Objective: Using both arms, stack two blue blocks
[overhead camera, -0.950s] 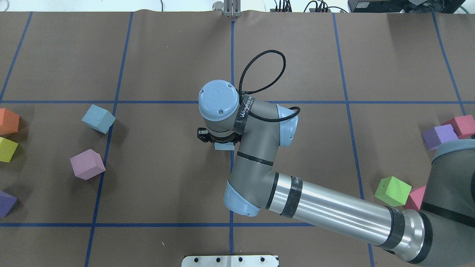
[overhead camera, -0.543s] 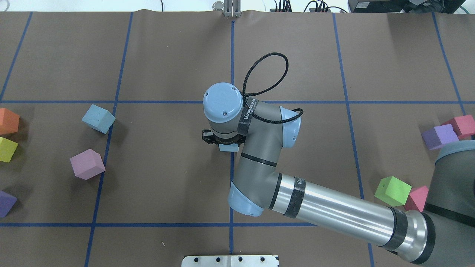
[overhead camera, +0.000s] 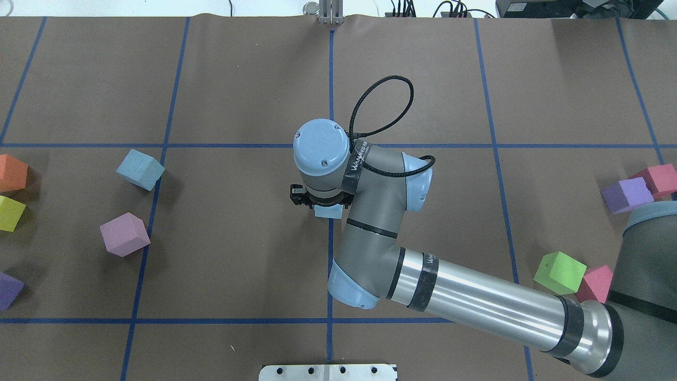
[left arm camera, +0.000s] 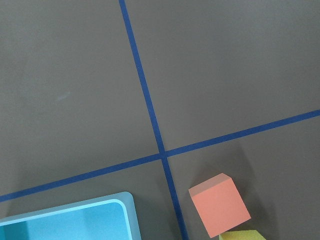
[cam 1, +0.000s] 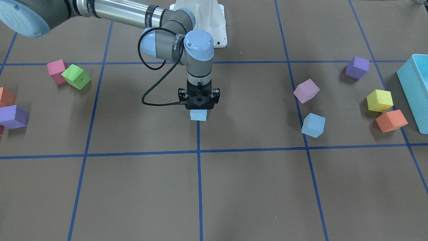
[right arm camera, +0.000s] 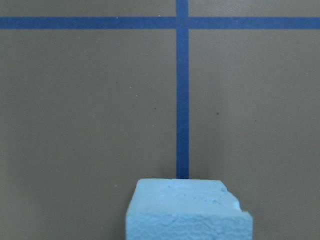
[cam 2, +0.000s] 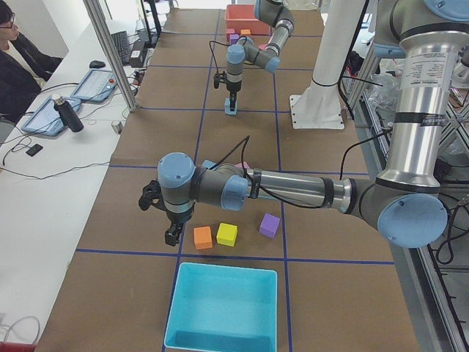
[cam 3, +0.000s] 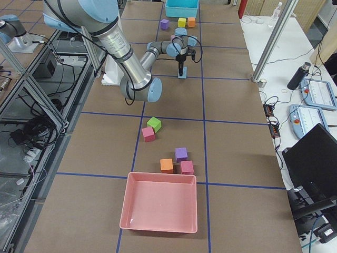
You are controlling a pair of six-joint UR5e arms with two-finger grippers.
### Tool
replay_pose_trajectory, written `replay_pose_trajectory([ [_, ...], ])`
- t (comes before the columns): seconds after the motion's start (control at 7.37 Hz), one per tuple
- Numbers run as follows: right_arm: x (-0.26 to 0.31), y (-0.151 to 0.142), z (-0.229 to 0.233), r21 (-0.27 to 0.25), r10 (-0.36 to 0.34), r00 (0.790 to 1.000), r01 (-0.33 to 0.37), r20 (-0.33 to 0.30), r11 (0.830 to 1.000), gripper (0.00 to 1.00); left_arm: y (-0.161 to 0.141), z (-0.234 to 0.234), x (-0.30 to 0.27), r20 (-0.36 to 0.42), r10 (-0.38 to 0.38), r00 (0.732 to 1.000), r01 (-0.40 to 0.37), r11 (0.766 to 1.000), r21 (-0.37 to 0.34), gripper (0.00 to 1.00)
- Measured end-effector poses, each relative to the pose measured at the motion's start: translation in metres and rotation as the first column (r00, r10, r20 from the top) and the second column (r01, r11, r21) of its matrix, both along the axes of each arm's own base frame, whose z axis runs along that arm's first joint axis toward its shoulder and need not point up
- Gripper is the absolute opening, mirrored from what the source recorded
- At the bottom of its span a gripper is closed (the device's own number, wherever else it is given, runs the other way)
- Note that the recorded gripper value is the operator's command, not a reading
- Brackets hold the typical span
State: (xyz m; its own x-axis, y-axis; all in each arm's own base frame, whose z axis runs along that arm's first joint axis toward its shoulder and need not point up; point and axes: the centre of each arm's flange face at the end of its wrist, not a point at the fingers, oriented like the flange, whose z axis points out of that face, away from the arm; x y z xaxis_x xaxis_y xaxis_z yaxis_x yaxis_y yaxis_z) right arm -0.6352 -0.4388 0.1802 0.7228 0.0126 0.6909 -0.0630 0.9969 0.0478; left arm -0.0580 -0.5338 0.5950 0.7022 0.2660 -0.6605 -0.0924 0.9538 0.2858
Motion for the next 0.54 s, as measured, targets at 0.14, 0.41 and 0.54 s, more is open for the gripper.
replay_pose_trajectory([
  [0.14, 0.008, -0.002, -0.011, 0.008, 0.007, 1.000, -0.007, 0.020, 1.000, 1.00, 0.000, -0.001, 0.000, 0.000, 0.001, 1.000, -0.001, 1.000, 0.002, 0.98],
  [0.41, 0.050, -0.019, -0.042, 0.018, 0.038, 0.997, -0.040, 0.067, 0.999, 1.00, -0.013, -0.019, 0.007, -0.002, 0.000, 1.000, 0.000, 1.000, 0.021, 0.98],
  [0.54, 0.078, -0.038, -0.049, 0.008, 0.054, 0.995, -0.055, 0.083, 0.998, 1.00, -0.027, -0.038, 0.019, -0.009, -0.014, 1.000, 0.015, 1.000, 0.024, 0.98],
])
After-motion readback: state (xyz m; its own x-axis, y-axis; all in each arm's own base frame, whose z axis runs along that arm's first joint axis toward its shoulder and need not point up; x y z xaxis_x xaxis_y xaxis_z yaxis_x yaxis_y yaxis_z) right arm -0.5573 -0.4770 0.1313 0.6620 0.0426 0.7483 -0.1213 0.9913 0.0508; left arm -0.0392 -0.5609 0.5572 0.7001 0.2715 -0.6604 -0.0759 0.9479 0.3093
